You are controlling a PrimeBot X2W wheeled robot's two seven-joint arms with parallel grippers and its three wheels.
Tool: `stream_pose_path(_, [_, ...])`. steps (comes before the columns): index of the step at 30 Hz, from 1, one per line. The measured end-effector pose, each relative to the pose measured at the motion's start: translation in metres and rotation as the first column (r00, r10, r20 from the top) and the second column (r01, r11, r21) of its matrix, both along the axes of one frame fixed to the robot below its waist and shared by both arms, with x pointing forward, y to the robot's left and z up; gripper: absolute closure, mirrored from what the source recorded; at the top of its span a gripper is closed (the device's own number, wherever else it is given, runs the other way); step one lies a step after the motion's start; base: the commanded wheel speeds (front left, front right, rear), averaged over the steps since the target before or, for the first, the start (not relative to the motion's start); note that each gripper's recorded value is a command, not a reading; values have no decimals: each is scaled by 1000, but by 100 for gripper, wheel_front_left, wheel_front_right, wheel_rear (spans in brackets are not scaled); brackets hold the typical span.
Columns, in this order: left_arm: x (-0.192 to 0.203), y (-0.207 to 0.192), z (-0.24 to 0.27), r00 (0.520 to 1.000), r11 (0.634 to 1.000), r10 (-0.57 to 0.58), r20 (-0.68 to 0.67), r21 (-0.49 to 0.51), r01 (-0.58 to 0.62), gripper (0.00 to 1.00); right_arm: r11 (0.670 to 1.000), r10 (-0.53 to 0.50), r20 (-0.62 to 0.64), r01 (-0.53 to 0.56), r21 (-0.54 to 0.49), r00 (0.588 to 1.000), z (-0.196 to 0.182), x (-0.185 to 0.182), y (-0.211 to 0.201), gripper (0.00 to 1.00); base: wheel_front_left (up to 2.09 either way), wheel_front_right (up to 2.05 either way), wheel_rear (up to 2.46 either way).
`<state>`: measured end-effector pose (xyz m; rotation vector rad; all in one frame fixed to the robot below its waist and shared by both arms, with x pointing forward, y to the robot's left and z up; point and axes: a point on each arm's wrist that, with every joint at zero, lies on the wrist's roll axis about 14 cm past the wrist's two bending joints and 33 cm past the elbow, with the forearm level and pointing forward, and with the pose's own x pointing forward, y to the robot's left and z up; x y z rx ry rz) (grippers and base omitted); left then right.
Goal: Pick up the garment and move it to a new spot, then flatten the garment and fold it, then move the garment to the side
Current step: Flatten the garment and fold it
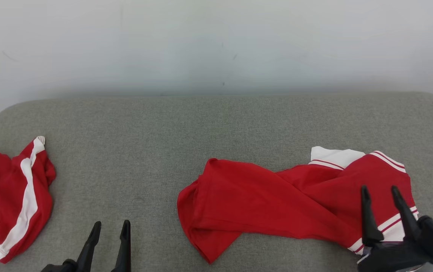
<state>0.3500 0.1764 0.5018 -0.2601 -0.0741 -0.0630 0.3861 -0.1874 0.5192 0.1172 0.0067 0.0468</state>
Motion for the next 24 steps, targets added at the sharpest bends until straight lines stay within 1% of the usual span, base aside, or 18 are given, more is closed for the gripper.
stream_pose_path(4, [-3, 0, 3, 1000, 1000, 0, 10, 7, 0, 0, 997, 71, 24, -71, -5, 997, -7, -12, 26, 0, 0, 0, 0])
stream_pose_path(9, [-11, 2, 7, 1000, 1000, 5, 24, 24, -6, 0, 993, 116, 43, -116, -18, 992, -13, -26, 41, 0, 0, 0, 0])
stream_pose_path(15, [-19, 5, 9, 999, 999, 14, 31, 33, -15, 0, 991, 131, 49, -130, -15, 990, -15, -37, 47, 0, 0, 0, 0])
stream_pose_path(24, [-25, 4, 1, 1000, 999, 11, 10, 35, -11, 0, 995, 103, 28, -103, -11, 994, -20, -46, 37, 0, 0, 0, 0])
